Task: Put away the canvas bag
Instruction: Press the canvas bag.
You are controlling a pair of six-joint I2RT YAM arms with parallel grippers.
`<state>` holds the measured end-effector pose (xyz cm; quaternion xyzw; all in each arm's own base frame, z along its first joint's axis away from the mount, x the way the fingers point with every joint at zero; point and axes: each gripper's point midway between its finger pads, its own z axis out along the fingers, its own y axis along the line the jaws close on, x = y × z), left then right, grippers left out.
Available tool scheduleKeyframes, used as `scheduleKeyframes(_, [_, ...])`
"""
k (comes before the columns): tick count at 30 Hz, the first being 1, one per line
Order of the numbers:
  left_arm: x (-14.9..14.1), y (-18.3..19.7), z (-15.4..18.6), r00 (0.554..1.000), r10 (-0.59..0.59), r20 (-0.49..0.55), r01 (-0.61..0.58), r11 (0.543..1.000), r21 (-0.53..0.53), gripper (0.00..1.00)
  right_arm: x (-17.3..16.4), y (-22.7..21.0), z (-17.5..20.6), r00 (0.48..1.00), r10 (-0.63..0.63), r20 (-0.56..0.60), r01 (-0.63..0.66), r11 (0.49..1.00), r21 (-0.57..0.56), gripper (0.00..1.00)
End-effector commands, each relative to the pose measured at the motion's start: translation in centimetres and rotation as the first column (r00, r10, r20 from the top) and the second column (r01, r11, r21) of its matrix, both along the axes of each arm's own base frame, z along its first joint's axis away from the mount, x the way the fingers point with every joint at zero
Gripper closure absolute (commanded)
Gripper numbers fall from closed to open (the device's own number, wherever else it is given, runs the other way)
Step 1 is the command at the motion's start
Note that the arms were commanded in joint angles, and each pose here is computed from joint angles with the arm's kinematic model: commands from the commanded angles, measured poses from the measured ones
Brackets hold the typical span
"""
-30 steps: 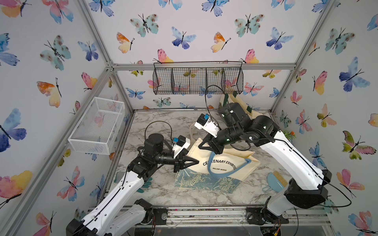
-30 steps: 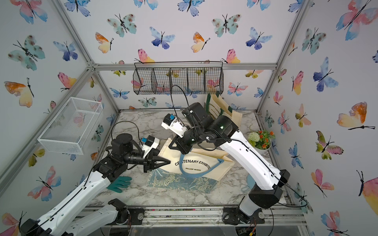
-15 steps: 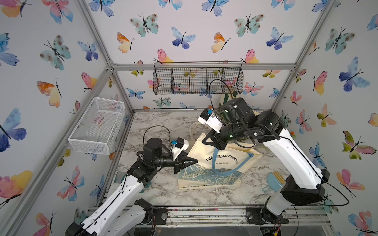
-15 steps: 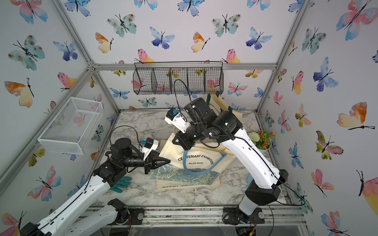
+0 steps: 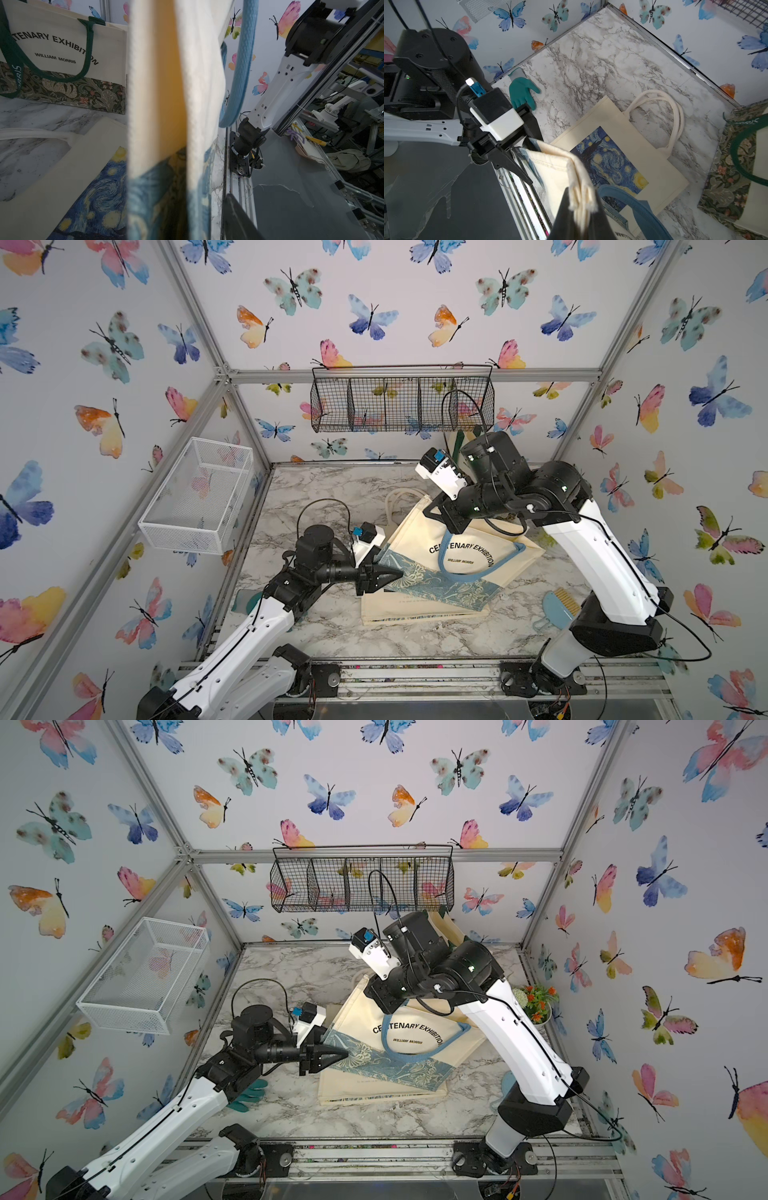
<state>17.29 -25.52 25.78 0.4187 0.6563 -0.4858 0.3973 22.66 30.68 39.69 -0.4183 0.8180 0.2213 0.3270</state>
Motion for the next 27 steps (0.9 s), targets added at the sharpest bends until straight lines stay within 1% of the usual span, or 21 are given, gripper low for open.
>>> scheduleKeyframes(1, [-0.2,0.3,-2.2,0.997,0.032,-0.071,-0.029,0.998,0.049,0.94,2.3,-1.3,4.4,0.981,-0.120,0.150,0.105,0.989,0.103,0.98])
scheduleKeyframes(2, [0.1,0.4,-2.5,0.996,0.051,-0.075,-0.047,0.997,0.062,1.00,2.4,-1.3,4.3,0.982,-0.120,0.149,0.106,0.989,0.099,0.98])
scheduleKeyframes(5, [0.6,0.4,-2.9,0.993,0.073,-0.093,-0.065,0.994,0.089,1.00,2.5,-1.3,4.2,0.981,-0.123,0.150,0.109,0.989,0.095,0.98])
scheduleKeyframes(6, [0.6,0.4,-2.9,0.993,0.070,-0.096,-0.061,0.994,0.089,0.89,2.6,-1.3,4.3,0.980,-0.126,0.152,0.112,0.989,0.096,0.98])
scheduleKeyframes(7, [0.7,0.3,-2.8,0.993,0.069,-0.100,-0.060,0.995,0.086,0.59,2.6,-1.3,4.4,0.979,-0.128,0.156,0.114,0.989,0.098,0.98])
scheduleKeyframes(8, [0.7,0.3,-2.8,0.992,0.072,-0.104,-0.064,0.995,0.083,0.49,2.7,-1.4,4.3,0.979,-0.132,0.158,0.118,0.988,0.095,0.98])
scheduleKeyframes(9, [0.8,0.3,-2.7,0.992,0.078,-0.102,-0.070,0.994,0.079,0.47,2.7,-1.5,4.4,0.978,-0.134,0.161,0.120,0.988,0.095,0.98])
scheduleKeyframes(10, [0.9,0.3,-2.8,0.991,0.084,-0.101,-0.077,0.994,0.078,0.48,2.7,-1.5,4.4,0.977,-0.135,0.164,0.121,0.988,0.093,0.98])
scheduleKeyframes(12, [0.8,0.3,-2.6,0.993,0.072,-0.092,-0.065,0.995,0.073,1.00,2.7,-1.4,4.2,0.978,-0.130,0.162,0.117,0.989,0.088,0.98])
scheduleKeyframes(16, [0.5,0.0,-1.9,0.996,0.041,-0.080,-0.037,0.998,0.053,1.00,2.4,-1.1,3.3,0.985,-0.107,0.139,0.097,0.992,0.078,0.97])
scheduleKeyframes(18, [0.5,-0.2,-0.9,0.997,0.028,-0.069,-0.026,0.999,0.038,0.68,2.2,-0.8,2.7,0.989,-0.087,0.120,0.078,0.994,0.077,0.97])
scheduleKeyframes(19, [0.4,-0.3,-0.2,0.998,0.008,-0.058,-0.007,1.000,0.025,0.63,1.9,-0.5,2.3,0.992,-0.069,0.108,0.062,0.995,0.073,0.97])
scheduleKeyframes(21, [0.3,-0.7,1.3,0.999,-0.022,-0.031,0.022,1.000,0.001,0.56,1.5,0.0,1.4,0.997,-0.031,0.077,0.026,0.997,0.069,0.95])
scheduleKeyframes(23, [0.5,-1.0,2.8,0.999,-0.042,-0.007,0.042,0.999,-0.016,0.53,0.9,0.7,-0.1,0.999,0.016,0.036,-0.018,0.998,0.054,0.95])
scheduleKeyframes(27, [0.9,-1.7,4.7,0.997,-0.077,0.003,0.077,0.997,-0.031,0.54,0.2,1.5,-2.4,0.997,0.065,-0.036,-0.063,0.997,0.035,0.96])
